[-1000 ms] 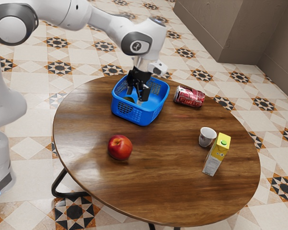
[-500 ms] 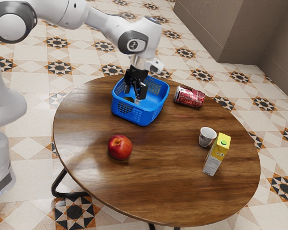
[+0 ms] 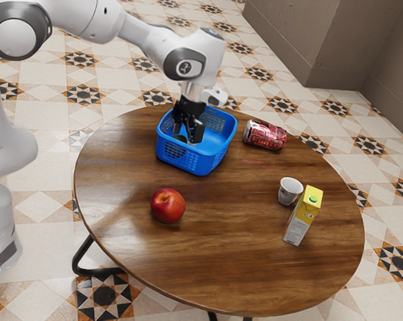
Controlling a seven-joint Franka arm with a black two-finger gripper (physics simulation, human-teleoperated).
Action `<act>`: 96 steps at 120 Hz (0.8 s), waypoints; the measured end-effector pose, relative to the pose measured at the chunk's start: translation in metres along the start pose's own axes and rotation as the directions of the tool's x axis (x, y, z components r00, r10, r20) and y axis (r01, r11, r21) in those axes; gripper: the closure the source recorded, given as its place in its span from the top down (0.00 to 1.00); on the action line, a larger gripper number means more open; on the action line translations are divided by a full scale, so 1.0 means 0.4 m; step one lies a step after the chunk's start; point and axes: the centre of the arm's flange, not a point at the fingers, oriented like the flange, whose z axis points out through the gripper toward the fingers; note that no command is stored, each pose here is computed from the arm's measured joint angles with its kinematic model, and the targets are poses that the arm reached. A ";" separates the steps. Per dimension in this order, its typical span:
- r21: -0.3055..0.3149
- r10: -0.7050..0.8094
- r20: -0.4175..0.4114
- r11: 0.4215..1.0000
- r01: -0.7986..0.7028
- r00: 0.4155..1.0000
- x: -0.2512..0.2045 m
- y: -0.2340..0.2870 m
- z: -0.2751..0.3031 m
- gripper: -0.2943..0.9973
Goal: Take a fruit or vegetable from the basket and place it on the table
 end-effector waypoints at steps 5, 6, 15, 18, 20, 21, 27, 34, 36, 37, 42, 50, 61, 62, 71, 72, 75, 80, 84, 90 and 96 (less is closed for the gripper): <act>0.000 0.000 0.000 1.000 0.000 1.000 -0.001 0.000 0.003 0.77; 0.000 0.000 0.001 1.000 0.000 1.000 -0.001 0.000 0.004 0.77; 0.000 0.000 0.000 1.000 0.000 1.000 -0.001 0.000 0.008 0.77; 0.000 0.000 -0.001 1.000 0.000 1.000 -0.001 0.000 0.008 0.77; 0.000 0.001 -0.002 1.000 -0.001 1.000 -0.001 0.000 0.009 0.77; -0.001 0.001 -0.001 1.000 -0.001 1.000 -0.001 0.000 0.010 0.77; -0.001 0.000 -0.001 1.000 0.000 1.000 -0.002 0.000 0.015 0.77; -0.001 0.001 -0.003 1.000 -0.001 1.000 -0.002 0.000 0.017 0.77; -0.001 0.001 -0.003 1.000 -0.001 1.000 -0.002 0.000 0.018 0.77; -0.001 0.001 -0.003 1.000 -0.001 1.000 -0.002 0.000 0.018 0.77; -0.001 0.001 -0.005 1.000 -0.001 1.000 -0.002 0.000 0.019 0.77; -0.001 0.001 -0.008 1.000 -0.001 1.000 -0.001 0.000 0.020 0.77; -0.002 0.001 -0.008 1.000 -0.001 1.000 -0.002 0.001 0.024 0.77; -0.002 0.001 -0.008 1.000 -0.001 1.000 -0.002 0.001 0.024 0.77; -0.002 0.000 -0.007 1.000 0.000 1.000 -0.003 0.001 0.027 0.77; -0.002 0.000 -0.008 1.000 0.000 1.000 -0.003 0.001 0.027 0.77; -0.003 -0.001 -0.008 1.000 0.001 1.000 -0.002 0.001 0.028 0.77; -0.005 -0.001 -0.009 1.000 0.001 1.000 -0.002 0.003 0.029 0.77; -0.007 -0.001 -0.010 1.000 0.001 1.000 -0.002 0.004 0.030 0.77; -0.008 -0.002 -0.009 1.000 0.001 1.000 -0.003 0.005 0.033 0.77; -0.010 -0.002 -0.007 1.000 0.002 1.000 -0.004 0.005 0.038 0.77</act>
